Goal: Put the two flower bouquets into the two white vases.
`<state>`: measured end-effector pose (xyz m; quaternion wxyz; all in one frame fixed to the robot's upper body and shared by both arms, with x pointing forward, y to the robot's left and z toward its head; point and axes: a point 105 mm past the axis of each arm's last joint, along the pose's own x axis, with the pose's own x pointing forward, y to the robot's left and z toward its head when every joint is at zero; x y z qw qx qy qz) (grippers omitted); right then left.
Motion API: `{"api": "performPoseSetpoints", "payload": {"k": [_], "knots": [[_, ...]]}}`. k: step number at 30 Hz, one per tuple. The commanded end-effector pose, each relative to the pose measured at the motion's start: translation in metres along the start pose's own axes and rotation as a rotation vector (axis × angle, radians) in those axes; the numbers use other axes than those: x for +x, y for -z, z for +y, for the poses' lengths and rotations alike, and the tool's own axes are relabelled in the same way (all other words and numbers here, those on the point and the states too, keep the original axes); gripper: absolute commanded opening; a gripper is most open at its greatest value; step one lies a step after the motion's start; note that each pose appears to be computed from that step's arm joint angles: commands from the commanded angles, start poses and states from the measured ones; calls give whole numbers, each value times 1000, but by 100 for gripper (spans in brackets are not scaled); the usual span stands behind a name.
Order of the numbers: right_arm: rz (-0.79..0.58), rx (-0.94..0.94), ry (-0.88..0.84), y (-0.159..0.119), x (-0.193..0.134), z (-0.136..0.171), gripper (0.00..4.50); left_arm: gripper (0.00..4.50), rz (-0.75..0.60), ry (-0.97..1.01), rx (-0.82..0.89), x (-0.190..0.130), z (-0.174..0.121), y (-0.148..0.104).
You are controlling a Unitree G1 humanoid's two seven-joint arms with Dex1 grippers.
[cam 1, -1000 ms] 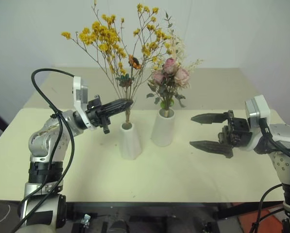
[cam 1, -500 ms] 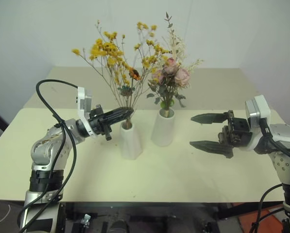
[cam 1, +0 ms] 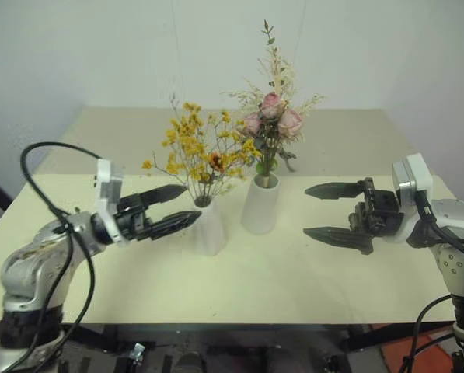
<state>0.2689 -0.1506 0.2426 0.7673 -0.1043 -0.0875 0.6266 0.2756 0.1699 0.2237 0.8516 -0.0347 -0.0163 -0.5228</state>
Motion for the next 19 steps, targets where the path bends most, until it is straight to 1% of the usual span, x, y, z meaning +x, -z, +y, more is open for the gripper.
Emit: {"api": "performPoseSetpoints", "payload": {"k": [1, 4, 10, 19], "knots": [[-6, -26, 5, -7, -4, 0, 450, 448, 7, -10, 50, -12, -8, -11], [-3, -16, 15, -5, -6, -1, 450, 448, 36, -27, 65, -22, -10, -11], [16, 2, 53, -3, -15, -5, 450, 448, 68, -36, 151, -39, -12, -22], [39, 10, 71, -3, -20, -6, 450, 448, 80, 55, 189, -42, -23, -30]]}}
